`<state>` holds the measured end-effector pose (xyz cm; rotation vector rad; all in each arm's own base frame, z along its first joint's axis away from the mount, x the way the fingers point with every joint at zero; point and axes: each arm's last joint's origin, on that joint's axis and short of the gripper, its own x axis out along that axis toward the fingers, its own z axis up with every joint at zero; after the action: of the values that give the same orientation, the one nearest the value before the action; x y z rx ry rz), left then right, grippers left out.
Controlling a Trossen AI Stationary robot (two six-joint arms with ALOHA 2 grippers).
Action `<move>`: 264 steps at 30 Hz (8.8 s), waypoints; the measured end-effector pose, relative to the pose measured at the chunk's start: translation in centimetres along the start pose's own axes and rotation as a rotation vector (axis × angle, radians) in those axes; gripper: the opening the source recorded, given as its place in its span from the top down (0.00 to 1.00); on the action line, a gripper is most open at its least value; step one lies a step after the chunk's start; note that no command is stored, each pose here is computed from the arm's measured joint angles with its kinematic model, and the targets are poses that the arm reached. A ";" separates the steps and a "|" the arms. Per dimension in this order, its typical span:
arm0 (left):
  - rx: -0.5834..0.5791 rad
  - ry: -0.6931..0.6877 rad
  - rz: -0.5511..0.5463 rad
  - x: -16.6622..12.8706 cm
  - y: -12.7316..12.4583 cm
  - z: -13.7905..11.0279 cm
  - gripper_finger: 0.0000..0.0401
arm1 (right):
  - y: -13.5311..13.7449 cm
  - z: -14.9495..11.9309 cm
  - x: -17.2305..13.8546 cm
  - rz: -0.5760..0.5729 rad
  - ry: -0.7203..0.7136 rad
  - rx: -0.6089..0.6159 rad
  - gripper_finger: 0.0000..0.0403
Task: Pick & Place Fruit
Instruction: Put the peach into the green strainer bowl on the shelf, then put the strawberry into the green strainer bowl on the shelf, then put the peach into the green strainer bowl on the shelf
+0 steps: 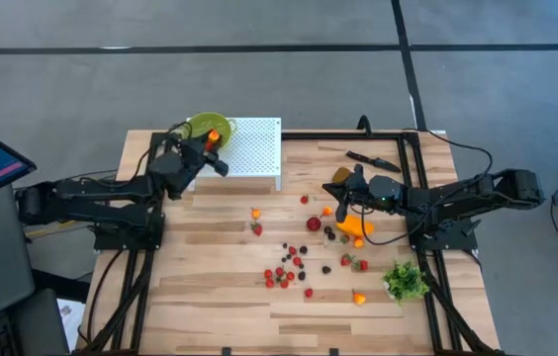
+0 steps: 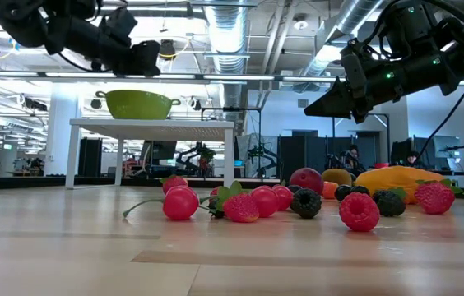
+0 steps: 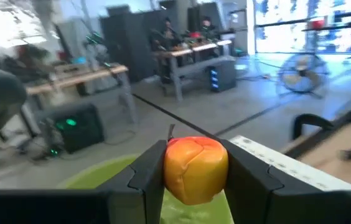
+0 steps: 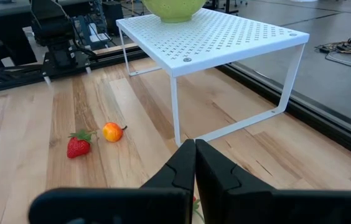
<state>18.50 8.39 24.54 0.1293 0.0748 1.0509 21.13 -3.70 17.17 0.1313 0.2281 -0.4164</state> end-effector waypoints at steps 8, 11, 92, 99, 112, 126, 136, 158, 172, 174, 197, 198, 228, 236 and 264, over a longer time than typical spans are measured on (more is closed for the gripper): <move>-0.008 0.014 -0.001 0.3 0.3 -0.2 0.67 | 0.0 0.0 0.0 0.000 0.000 0.000 0.99; -0.008 0.016 0.012 0.3 0.3 -0.2 0.67 | 0.0 0.0 0.0 0.000 0.000 0.000 0.99; 0.525 0.219 -1.120 -4.4 -11.5 -9.5 0.53 | 0.0 0.0 0.0 0.000 0.000 0.000 0.99; 0.536 0.267 -1.096 -3.6 -11.4 -10.6 0.53 | 0.0 0.0 0.0 0.000 0.000 0.000 0.99; 0.548 0.350 -1.157 -3.4 -11.8 -12.6 0.53 | 0.0 0.0 0.0 0.000 0.000 0.000 0.99; 0.546 0.356 -1.160 -3.2 -12.3 -13.8 0.55 | 0.0 0.0 0.0 0.000 0.000 0.000 0.99; 0.547 0.351 -1.160 -3.2 -12.3 -13.8 0.66 | 0.0 0.0 0.0 0.000 0.000 0.000 0.99; 0.382 0.136 -1.140 -2.7 -12.9 -10.7 0.63 | 0.0 0.0 0.0 0.000 0.000 0.000 0.99; 0.101 -0.407 -0.468 -4.6 -4.6 4.1 0.63 | 0.0 0.0 0.0 0.000 -0.001 0.000 0.99; 0.064 -0.427 -0.384 -5.2 -3.2 5.1 0.64 | 0.0 0.0 0.0 0.000 -0.001 0.000 0.99; 0.284 -0.102 0.248 -0.6 0.7 3.0 0.63 | 0.0 0.0 0.0 0.000 -0.001 0.000 0.99; 0.299 -0.088 0.254 -0.3 0.6 2.7 0.63 | 0.0 0.0 0.0 0.000 0.000 0.000 0.99; 0.327 0.066 0.343 1.9 -0.7 -0.5 0.47 | 0.0 0.0 0.0 0.000 0.000 0.000 0.99; 0.324 0.041 0.266 0.9 -2.1 -0.3 0.39 | 0.0 0.0 0.0 0.000 0.000 0.000 0.99; 0.137 0.158 -0.795 -7.2 -8.1 -6.6 0.45 | 0.0 0.0 0.0 0.000 0.000 0.000 0.99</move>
<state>21.13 -1.38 16.89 0.1244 0.3148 0.2588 21.14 -3.69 17.19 0.1313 0.2276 -0.4162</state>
